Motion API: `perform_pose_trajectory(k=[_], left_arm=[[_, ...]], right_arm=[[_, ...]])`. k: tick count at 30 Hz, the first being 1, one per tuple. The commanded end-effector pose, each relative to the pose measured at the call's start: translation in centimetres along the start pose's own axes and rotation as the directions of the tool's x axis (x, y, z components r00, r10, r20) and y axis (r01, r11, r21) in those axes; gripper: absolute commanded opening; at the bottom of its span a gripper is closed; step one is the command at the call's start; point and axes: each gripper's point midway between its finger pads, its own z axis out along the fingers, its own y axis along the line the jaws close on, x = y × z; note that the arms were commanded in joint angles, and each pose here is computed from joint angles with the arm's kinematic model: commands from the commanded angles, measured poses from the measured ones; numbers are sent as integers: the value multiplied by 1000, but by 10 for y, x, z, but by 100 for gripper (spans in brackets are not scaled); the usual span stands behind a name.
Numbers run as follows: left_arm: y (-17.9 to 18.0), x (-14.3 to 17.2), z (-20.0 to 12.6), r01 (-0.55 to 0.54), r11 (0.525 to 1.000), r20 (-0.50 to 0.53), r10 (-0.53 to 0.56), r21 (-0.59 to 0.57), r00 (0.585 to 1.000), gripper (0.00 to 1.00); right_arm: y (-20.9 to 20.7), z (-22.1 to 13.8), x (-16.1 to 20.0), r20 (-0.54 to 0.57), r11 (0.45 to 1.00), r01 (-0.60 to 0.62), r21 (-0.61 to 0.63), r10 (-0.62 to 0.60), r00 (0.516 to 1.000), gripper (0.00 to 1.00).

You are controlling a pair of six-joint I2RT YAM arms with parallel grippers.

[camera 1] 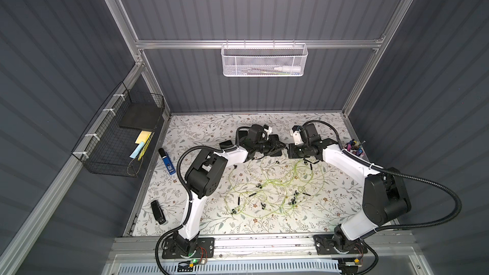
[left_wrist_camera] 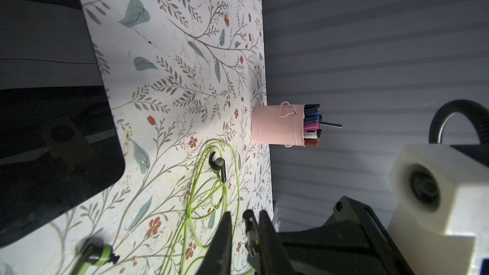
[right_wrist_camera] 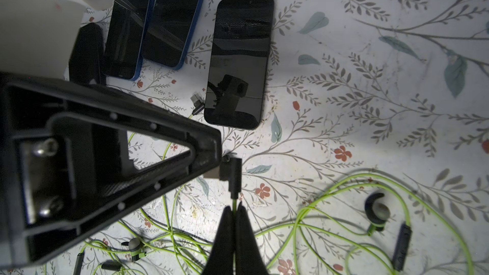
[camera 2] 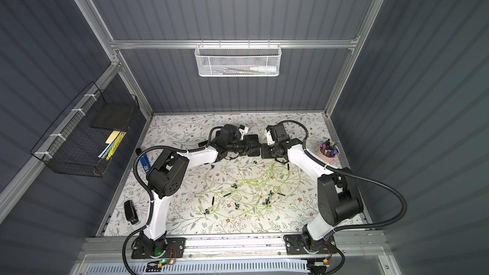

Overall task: Plug wired earphones into phones
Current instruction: Adjust the wired earphone.

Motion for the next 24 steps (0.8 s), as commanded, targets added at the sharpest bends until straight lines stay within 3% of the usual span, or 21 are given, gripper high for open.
perform_pose_trajectory(k=[1, 11, 16, 19, 21, 24], left_arm=[[-15, 6, -1, -19, 999, -22, 20, 39, 1000, 18], [-15, 10, 1, -18, 999, -41, 20, 51, 999, 0], [-16, 10, 1, -30, 998, -43, 33, 60, 999, 0], [-17, 8, -2, -60, 995, -49, 64, 75, 997, 0], [-16, 2, -5, -73, 991, -63, 81, 110, 995, 0], [-19, -5, -8, -91, 977, -103, 113, 192, 988, 0]], right_arm=[[-1, 7, 6, -19, 1000, -15, -1, 15, 1000, 0], [0, 10, 6, -20, 1000, -26, -4, 25, 999, 0], [0, 11, 5, -20, 999, -34, -14, 33, 999, 0], [-5, 2, 4, -19, 995, -86, -54, 85, 996, 33], [-7, -10, 3, -27, 973, -160, -168, 157, 987, 40], [-5, -26, -1, -54, 901, -237, -363, 234, 971, 42]])
